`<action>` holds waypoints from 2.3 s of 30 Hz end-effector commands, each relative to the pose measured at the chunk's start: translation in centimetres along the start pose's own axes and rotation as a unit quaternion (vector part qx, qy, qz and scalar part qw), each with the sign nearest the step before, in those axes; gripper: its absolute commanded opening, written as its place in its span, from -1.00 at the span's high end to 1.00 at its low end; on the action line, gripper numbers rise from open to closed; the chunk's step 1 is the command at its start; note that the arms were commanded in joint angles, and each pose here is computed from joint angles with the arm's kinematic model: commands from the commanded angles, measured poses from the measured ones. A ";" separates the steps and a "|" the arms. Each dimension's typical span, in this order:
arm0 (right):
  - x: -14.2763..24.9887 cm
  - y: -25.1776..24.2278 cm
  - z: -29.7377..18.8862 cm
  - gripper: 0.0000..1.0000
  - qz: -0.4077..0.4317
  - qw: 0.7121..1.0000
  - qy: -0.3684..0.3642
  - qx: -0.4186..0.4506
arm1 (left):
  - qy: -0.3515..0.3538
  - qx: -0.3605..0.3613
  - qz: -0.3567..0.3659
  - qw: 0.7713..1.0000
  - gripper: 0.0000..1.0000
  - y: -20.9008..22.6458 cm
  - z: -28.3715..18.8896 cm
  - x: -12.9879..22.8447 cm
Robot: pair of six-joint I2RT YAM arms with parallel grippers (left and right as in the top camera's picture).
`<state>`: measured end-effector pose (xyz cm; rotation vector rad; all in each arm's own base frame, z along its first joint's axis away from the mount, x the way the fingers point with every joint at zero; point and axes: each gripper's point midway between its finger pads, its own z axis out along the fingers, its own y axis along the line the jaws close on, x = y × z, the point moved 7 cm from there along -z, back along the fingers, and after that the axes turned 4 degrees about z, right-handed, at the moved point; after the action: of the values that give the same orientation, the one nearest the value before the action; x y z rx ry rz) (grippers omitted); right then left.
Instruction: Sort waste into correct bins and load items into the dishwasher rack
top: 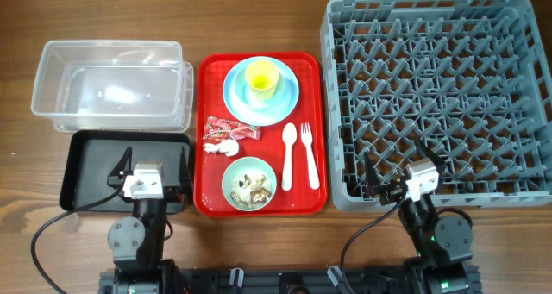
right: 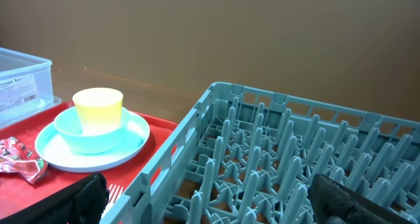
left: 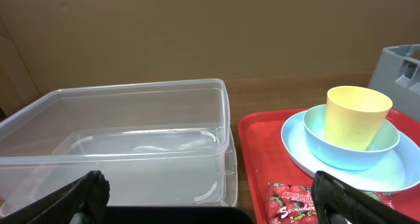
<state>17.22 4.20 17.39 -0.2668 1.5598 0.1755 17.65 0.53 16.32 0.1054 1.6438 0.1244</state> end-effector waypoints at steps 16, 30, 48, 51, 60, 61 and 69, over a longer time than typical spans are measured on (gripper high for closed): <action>-0.1 -0.1 0.0 -0.99 -0.002 1.000 -0.003 0.004 | -0.001 -0.001 0.007 1.000 -1.00 0.0 0.0 0.1; 0.0 -0.1 0.0 -0.99 -0.002 1.000 -0.002 0.004 | -0.003 -0.001 0.008 1.000 -1.00 0.1 0.0 0.0; 0.0 -0.1 0.0 -1.00 -0.002 1.000 -0.002 0.004 | -0.019 0.161 -0.128 0.978 -1.00 -2.2 -0.6 -7.0; 0.0 -0.1 0.0 -0.99 -0.002 1.000 -0.002 0.004 | 0.020 0.194 -0.136 0.971 -1.00 -2.4 0.2 -9.9; -0.1 -0.1 0.0 -0.99 -0.002 1.000 -0.003 0.004 | 0.209 0.301 -0.200 0.909 -1.00 -3.2 6.1 -16.4; 0.0 -0.1 0.0 -1.00 -0.002 1.000 -0.002 0.004 | 0.214 0.314 -0.205 0.902 -1.00 -3.4 6.8 -16.7; 0.0 -0.1 0.0 -1.00 -0.002 1.000 -0.002 0.004 | 0.303 0.372 -0.258 0.839 -1.00 -4.9 9.2 -13.4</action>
<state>17.22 4.20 17.37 -0.2668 1.5602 0.1755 27.76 -5.66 28.98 0.2301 2.1654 -0.8801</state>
